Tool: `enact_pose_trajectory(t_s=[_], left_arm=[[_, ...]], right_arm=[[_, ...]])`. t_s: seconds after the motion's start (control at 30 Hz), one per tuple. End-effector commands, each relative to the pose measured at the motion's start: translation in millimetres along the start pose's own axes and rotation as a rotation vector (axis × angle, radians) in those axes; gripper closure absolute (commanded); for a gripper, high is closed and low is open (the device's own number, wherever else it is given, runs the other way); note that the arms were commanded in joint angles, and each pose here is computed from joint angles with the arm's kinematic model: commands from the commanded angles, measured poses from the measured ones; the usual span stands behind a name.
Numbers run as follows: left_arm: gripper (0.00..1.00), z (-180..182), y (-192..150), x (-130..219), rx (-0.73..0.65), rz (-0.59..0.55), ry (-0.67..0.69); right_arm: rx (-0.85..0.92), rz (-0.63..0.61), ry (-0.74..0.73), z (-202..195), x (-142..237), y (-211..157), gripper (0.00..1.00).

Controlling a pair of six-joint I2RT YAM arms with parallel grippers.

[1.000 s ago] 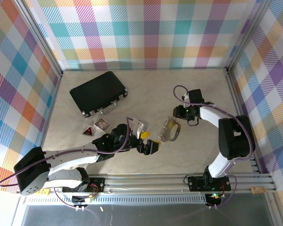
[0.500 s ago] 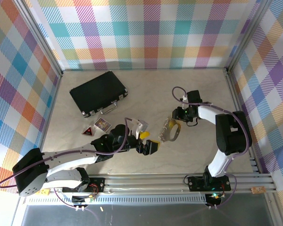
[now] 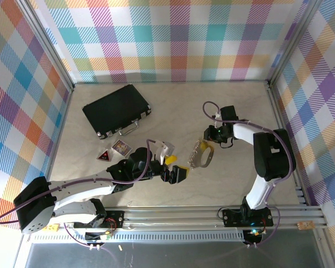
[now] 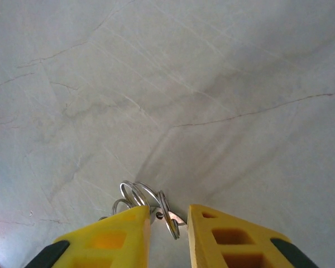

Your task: Put the keys on the keyring

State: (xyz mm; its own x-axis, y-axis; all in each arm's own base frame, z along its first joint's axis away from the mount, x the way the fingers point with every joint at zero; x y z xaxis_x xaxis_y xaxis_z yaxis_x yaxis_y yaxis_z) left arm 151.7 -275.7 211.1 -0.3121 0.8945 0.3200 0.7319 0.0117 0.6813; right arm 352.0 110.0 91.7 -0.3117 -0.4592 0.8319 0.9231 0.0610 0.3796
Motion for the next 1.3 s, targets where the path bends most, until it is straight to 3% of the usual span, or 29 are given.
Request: enact_pose_trajectory(t_s=[0.0, 1.27], left_arm=[[0.00, -8.0, -1.3, 5.7, -0.026, 0.000, -0.039], [0.00, -9.8, 1.0, 15.0, -0.032, -0.024, -0.032]], right_arm=[[0.025, -0.002, 0.025, 2.9, -0.5, 6.2, 0.76], [0.043, 0.011, 0.033, 1.8, -4.2, 4.7, 0.94]])
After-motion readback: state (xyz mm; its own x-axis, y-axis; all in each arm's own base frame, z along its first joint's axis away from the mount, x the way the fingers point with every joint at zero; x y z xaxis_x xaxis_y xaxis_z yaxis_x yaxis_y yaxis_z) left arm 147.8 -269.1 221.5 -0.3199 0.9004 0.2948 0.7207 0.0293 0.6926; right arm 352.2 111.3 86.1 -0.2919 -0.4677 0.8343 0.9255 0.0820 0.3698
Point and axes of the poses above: each hand's point on the last joint's axis, 136 mm out from that joint toward the fingers, its own x axis back along the fingers, its own z axis along the line the jaws close on, y = z × x, the point moved 7 cm from there along x, back along the fingers, and after that the axes turned 11 degrees about x, right-handed, at the moved point
